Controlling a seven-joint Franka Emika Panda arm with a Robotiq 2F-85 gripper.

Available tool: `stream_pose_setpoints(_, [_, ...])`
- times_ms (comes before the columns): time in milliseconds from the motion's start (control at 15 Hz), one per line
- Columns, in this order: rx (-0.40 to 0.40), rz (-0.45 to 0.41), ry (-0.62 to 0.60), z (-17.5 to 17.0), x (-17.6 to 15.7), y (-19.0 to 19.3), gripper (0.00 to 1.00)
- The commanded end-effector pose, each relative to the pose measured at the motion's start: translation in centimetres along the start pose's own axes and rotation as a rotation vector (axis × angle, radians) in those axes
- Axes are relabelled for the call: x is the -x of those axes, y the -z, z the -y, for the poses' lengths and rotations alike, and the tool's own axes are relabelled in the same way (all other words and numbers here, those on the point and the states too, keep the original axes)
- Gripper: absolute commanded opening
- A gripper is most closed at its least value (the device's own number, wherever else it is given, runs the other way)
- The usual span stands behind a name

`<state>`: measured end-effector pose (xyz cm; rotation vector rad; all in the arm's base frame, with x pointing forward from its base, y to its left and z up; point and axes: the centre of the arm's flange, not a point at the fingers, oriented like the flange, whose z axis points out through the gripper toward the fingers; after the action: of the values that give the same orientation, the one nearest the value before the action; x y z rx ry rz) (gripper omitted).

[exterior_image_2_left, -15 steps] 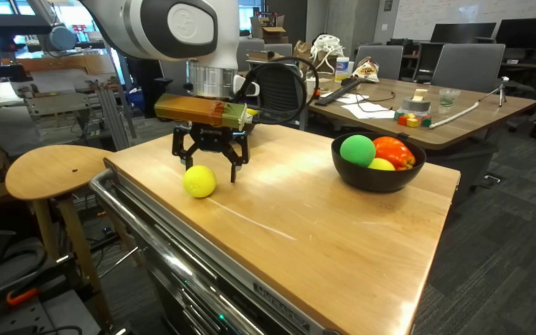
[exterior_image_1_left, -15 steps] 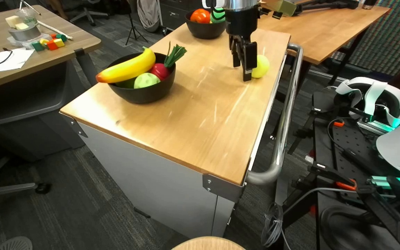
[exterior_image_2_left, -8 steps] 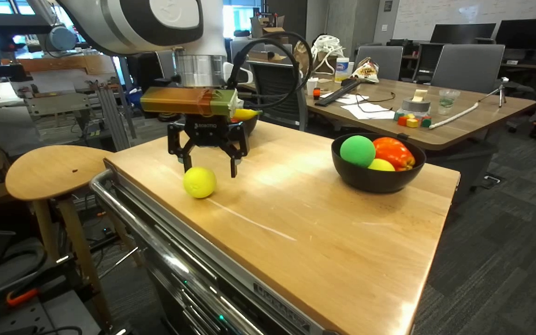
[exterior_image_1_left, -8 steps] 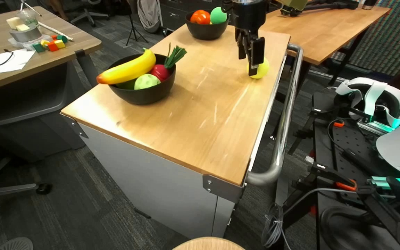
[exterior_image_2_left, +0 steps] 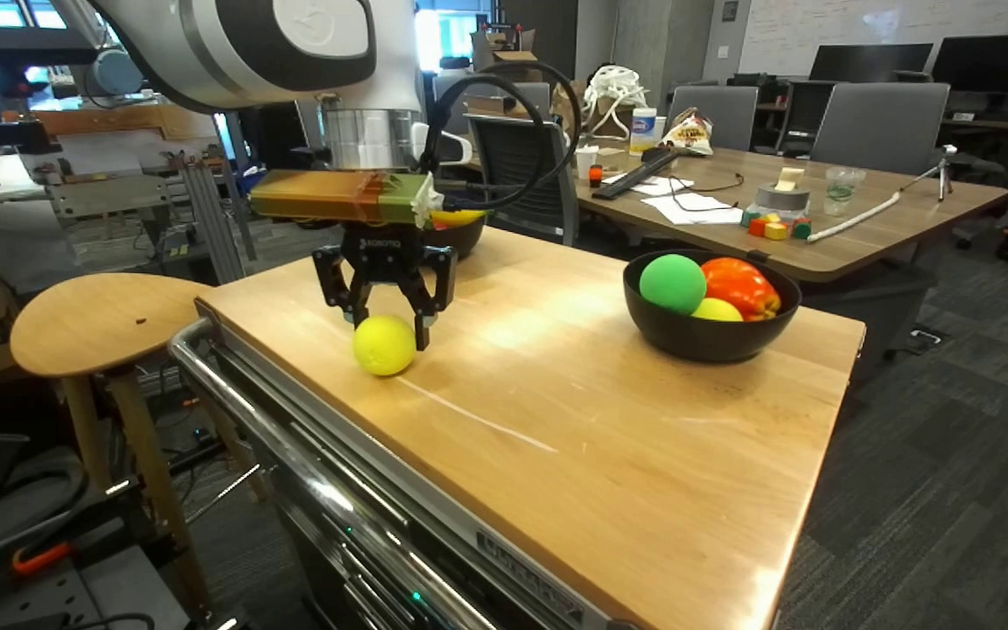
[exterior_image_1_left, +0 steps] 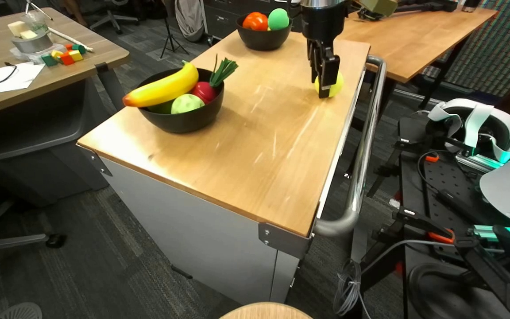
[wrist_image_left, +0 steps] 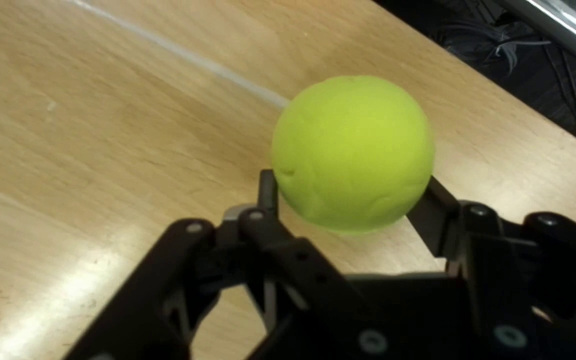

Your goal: Place the fruits and vegetables in the two black bowls

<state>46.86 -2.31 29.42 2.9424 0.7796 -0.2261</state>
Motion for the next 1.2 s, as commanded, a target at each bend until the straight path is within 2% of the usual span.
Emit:
stream_pose_setpoints(0, [0.003, -0.017, -0.006, 0.3, 0.5, 1.2, 0.35])
stream_pose_setpoints(67, [-0.012, -0.030, -0.003, 0.1, 0.4, 1.9, 0.28])
stream_pose_setpoints(200, [-0.024, -0.090, 0.011, -0.9, 0.5, 4.5, 0.26])
stream_pose_setpoints(333, [0.010, -0.215, 0.023, -3.6, 0.8, 9.3, 0.20])
stream_pose_setpoints(467, [0.030, -0.312, -0.026, -6.6, 1.2, 13.1, 0.20])
stream_pose_setpoints(667, [0.149, -0.450, -0.051, -12.9, 2.6, 19.0, 0.20])
stream_pose_setpoints(800, [0.238, -0.538, -0.063, -18.6, 2.4, 19.7, 0.20])
stream_pose_setpoints(933, [0.308, -0.647, -0.080, -22.4, 1.8, 18.0, 0.20])
stream_pose_setpoints(1133, [0.336, -0.777, -0.092, -25.8, -0.6, 14.3, 0.20])
